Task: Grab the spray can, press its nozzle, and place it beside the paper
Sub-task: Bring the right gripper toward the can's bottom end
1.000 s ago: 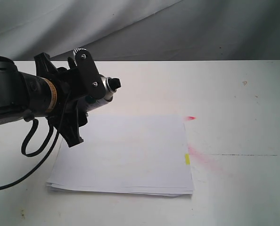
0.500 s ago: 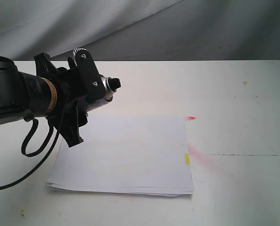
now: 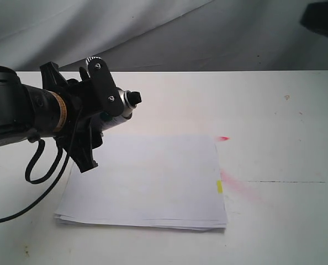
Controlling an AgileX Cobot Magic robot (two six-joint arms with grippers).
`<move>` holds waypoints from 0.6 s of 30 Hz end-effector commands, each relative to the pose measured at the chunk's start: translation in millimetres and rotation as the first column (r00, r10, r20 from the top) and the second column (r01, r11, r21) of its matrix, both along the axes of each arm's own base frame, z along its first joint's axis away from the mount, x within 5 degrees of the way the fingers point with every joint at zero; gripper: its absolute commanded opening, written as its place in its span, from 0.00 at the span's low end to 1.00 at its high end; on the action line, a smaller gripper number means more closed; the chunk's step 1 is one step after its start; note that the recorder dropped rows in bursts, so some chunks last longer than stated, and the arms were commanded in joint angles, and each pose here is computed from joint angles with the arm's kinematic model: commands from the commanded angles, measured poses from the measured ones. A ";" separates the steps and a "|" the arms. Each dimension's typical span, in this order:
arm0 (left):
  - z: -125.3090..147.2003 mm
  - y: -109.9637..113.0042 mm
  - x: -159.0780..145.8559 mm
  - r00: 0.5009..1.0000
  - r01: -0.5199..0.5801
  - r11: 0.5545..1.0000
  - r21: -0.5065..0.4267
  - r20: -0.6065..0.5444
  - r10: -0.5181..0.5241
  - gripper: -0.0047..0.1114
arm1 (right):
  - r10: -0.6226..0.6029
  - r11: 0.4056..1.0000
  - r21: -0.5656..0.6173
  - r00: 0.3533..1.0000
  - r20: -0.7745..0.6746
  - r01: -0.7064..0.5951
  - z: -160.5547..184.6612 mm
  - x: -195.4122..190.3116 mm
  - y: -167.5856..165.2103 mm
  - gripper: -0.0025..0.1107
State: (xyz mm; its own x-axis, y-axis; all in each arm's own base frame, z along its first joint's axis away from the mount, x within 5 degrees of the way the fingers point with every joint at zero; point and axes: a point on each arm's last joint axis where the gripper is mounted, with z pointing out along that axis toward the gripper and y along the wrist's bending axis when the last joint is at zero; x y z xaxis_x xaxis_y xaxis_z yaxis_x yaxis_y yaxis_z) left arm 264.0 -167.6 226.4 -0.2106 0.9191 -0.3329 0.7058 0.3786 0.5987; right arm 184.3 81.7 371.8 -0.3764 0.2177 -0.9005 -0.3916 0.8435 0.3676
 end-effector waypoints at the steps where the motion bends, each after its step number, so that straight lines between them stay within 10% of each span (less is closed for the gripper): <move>1: 5.4 -3.0 0.3 1.000 0.017 1.000 -0.016 0.024 -0.016 0.04 | 0.139 0.962 -0.229 0.988 -0.061 -0.150 9.9 71.8 24.8 0.02; 7: 5.4 -3.0 0.3 1.000 0.017 1.000 -0.016 0.024 -0.016 0.04 | 0.487 0.831 -0.160 0.836 -0.252 -0.532 -25.2 154.7 32.6 0.02; 18: 1.9 -2.6 1.0 1.000 0.005 1.000 -0.005 0.011 -0.005 0.04 | 0.699 0.682 0.028 0.640 -0.318 -0.731 -123.8 191.3 84.6 0.02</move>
State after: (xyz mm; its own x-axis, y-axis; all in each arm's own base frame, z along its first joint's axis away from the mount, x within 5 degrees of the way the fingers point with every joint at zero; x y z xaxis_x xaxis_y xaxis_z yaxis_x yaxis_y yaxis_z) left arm 264.2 -167.7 225.9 -0.2110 0.9195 -0.3318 0.7066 0.3780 0.5982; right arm 373.7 160.7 245.6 -0.6282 -0.3444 -0.6977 -0.7663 0.4292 0.4781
